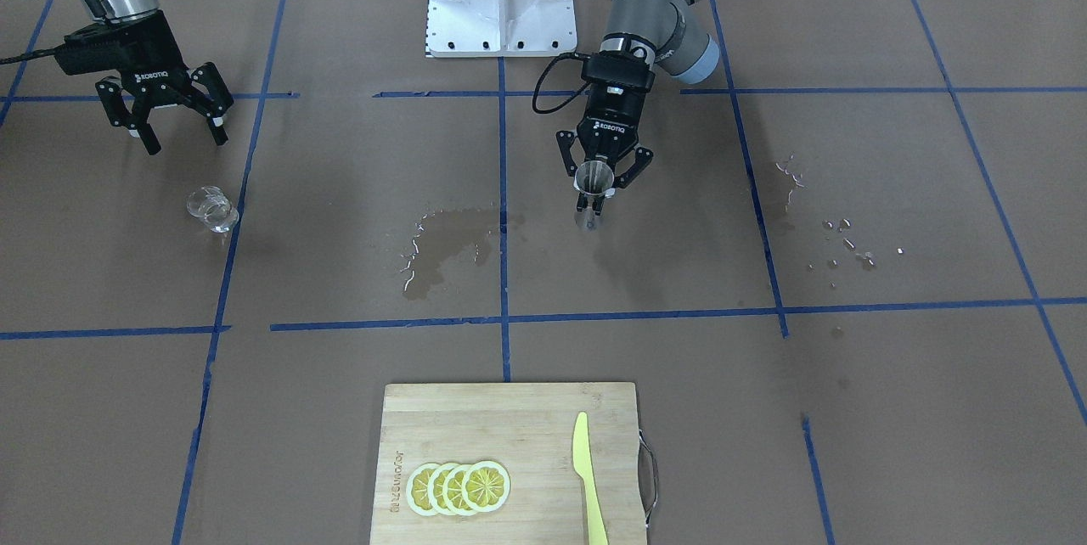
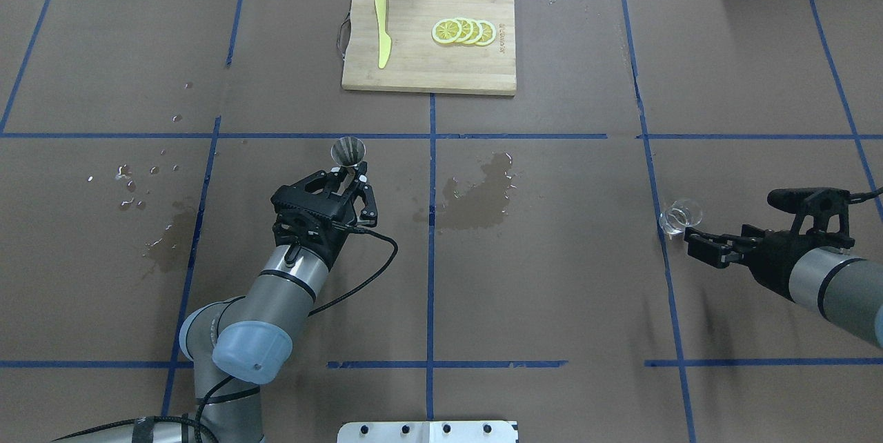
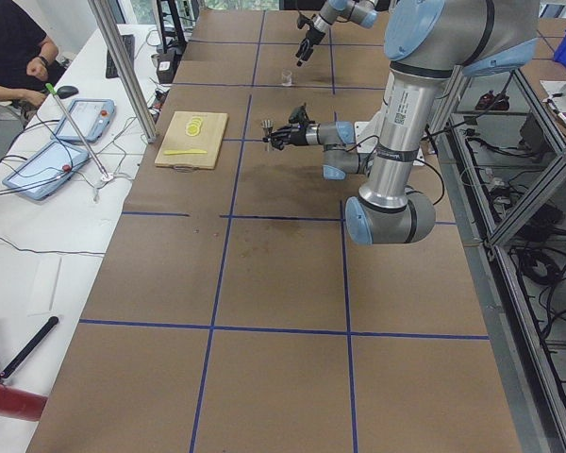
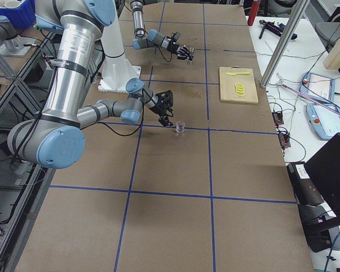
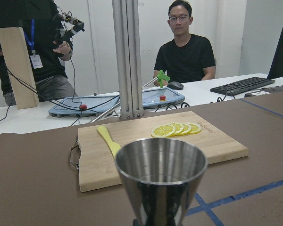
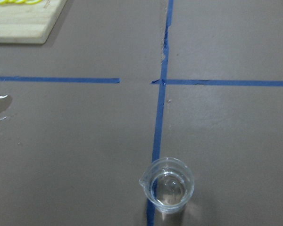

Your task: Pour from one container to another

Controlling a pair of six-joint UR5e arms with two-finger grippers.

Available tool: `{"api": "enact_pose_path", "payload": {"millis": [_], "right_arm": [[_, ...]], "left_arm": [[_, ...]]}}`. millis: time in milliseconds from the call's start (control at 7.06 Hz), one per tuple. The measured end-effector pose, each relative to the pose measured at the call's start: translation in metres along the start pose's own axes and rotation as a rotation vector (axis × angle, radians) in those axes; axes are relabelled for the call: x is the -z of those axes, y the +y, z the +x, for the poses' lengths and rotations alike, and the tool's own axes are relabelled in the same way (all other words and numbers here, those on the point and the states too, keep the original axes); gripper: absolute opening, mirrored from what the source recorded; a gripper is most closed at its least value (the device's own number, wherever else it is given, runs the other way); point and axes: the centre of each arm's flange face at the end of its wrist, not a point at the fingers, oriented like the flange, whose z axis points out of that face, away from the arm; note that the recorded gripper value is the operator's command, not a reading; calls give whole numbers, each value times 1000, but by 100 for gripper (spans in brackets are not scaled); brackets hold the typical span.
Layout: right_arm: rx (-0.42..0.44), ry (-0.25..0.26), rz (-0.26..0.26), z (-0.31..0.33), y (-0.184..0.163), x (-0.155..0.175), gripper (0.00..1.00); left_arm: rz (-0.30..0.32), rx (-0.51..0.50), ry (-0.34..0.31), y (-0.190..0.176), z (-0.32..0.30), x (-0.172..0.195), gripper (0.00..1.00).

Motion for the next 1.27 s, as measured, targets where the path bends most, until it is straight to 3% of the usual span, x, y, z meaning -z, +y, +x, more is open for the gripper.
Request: {"api": "enact_pose_path", "payload": {"millis": [283, 708, 991, 1274], "right_arm": [[22, 56, 183, -1, 35, -9, 98], [34, 64, 425, -8, 66, -17, 99], [61, 76, 462, -15, 91, -46, 98], [88, 93, 460, -17, 109, -70, 98]], "left_arm": [[3, 3, 0, -2, 0, -1, 0], [4, -2, -1, -3, -1, -2, 0], [3, -6, 0, -3, -1, -3, 0], [3, -6, 0, -3, -1, -3, 0]]}}
